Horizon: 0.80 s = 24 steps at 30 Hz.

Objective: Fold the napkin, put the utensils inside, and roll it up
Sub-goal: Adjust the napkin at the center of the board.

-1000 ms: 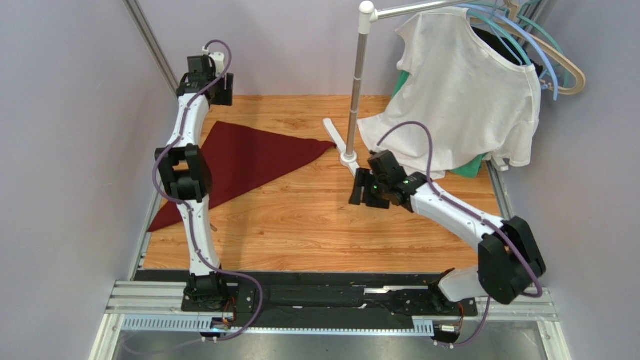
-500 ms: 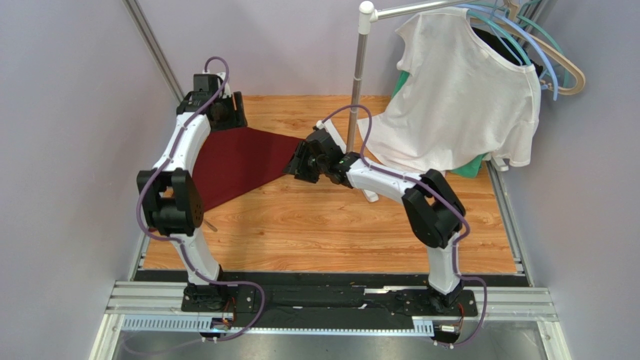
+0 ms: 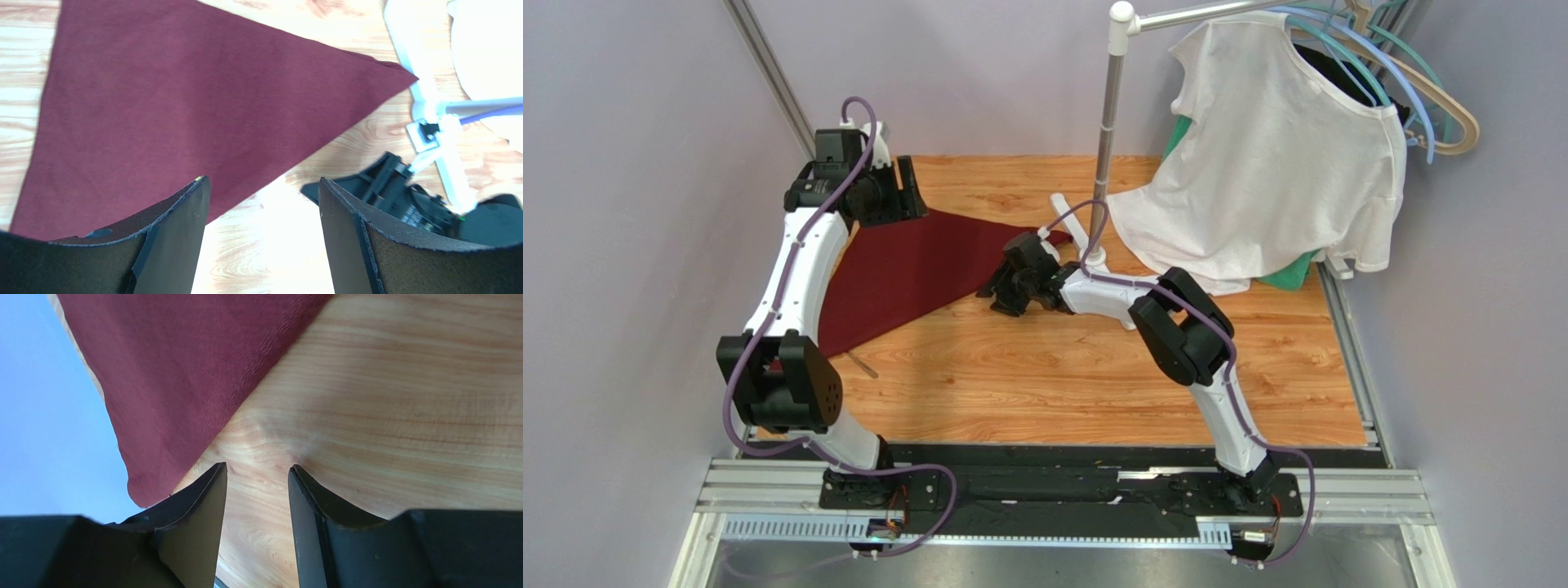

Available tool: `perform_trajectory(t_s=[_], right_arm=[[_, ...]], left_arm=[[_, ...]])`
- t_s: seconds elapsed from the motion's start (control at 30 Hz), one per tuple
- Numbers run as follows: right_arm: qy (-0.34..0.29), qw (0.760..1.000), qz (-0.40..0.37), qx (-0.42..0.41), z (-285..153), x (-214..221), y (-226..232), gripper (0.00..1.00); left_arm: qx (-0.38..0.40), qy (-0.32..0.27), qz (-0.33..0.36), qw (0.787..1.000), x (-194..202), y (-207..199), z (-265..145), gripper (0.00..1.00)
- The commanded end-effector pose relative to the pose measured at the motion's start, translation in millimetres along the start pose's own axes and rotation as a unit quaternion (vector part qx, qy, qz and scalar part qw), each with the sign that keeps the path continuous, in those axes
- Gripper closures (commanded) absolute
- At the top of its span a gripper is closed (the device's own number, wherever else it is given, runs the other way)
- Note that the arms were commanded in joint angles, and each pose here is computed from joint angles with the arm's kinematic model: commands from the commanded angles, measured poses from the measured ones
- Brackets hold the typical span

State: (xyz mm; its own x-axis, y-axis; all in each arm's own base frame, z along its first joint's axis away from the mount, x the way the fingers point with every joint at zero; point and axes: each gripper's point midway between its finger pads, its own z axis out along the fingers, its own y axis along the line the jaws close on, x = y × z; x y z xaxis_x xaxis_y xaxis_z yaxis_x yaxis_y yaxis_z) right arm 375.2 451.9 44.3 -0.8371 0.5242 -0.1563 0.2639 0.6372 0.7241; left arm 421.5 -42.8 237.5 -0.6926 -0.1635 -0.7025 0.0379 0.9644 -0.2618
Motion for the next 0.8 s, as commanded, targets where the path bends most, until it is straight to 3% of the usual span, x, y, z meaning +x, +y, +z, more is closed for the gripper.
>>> perform_trajectory(t_s=[0.0,0.37,0.77], right_arm=[[-0.053,0.996,0.064,-0.016,12,-21,13,0.55],[-0.072,0.988,0.137,0.006,40,-25,-9,0.57],[-0.091,0.981,0.167,0.037,51,-27,-35,0.62]], left_arm=[[0.037,-0.019,0.0,0.999,-8,-16,-17,0.26],[0.062,-0.034,-0.013,0.997,-13,-21,-28,0.26],[0.085,-0.044,-0.032,0.995,-19,-19,-34,0.26]])
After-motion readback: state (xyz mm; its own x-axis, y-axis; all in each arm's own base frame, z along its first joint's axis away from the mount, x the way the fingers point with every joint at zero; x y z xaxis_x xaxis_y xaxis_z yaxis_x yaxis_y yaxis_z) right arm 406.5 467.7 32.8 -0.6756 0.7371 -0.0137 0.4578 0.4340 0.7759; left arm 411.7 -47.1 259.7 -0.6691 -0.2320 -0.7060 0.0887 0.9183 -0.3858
